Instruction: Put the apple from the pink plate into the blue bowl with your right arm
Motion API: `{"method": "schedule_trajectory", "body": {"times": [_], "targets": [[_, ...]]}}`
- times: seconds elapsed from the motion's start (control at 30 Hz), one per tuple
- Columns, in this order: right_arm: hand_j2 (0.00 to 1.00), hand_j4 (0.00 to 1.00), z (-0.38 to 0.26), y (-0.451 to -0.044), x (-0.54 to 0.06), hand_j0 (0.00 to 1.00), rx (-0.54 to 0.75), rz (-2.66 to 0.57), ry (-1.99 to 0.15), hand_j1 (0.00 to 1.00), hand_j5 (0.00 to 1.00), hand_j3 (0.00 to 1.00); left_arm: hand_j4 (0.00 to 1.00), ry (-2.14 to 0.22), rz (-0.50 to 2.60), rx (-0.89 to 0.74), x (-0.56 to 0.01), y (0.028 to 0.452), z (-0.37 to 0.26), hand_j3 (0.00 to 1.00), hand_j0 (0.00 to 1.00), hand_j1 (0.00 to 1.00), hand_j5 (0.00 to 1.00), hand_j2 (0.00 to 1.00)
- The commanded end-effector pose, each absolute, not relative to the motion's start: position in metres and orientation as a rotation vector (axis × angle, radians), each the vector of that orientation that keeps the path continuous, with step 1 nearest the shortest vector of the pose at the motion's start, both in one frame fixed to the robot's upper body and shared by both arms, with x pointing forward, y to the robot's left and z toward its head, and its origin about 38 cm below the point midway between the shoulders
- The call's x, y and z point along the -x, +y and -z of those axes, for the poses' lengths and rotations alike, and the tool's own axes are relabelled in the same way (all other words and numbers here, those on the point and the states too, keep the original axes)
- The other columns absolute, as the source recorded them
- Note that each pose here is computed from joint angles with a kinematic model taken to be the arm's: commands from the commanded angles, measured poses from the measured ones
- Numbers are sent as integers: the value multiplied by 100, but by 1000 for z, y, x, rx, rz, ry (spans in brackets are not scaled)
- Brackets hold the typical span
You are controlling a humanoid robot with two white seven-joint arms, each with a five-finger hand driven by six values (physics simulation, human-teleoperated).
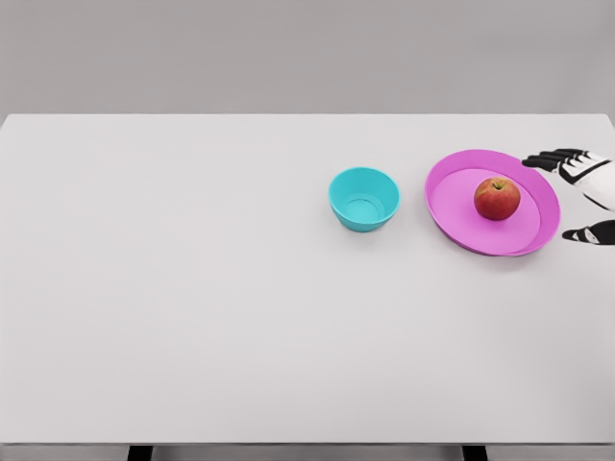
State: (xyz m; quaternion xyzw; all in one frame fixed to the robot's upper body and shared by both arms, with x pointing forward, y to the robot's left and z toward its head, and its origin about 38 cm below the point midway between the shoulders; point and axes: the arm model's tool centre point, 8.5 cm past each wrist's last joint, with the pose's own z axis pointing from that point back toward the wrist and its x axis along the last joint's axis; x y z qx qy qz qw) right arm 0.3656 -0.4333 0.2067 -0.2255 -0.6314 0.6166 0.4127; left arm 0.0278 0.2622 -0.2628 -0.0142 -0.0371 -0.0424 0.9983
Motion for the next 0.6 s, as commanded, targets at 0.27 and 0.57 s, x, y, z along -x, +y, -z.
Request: {"method": "schedule_trajectory", "body": {"times": [0.27, 0.57], "targets": [[100, 100, -205, -459, -373, 100, 568, -1572, -1452, 100, 100, 100, 100, -74, 85, 29, -28, 262, 263, 100, 100, 100, 100, 100], [100, 100, -215, -425, -413, 100, 413, -1816, -1257, 100, 100, 100, 100, -74, 85, 29, -28, 262, 263, 100, 100, 100, 100, 100]]}}
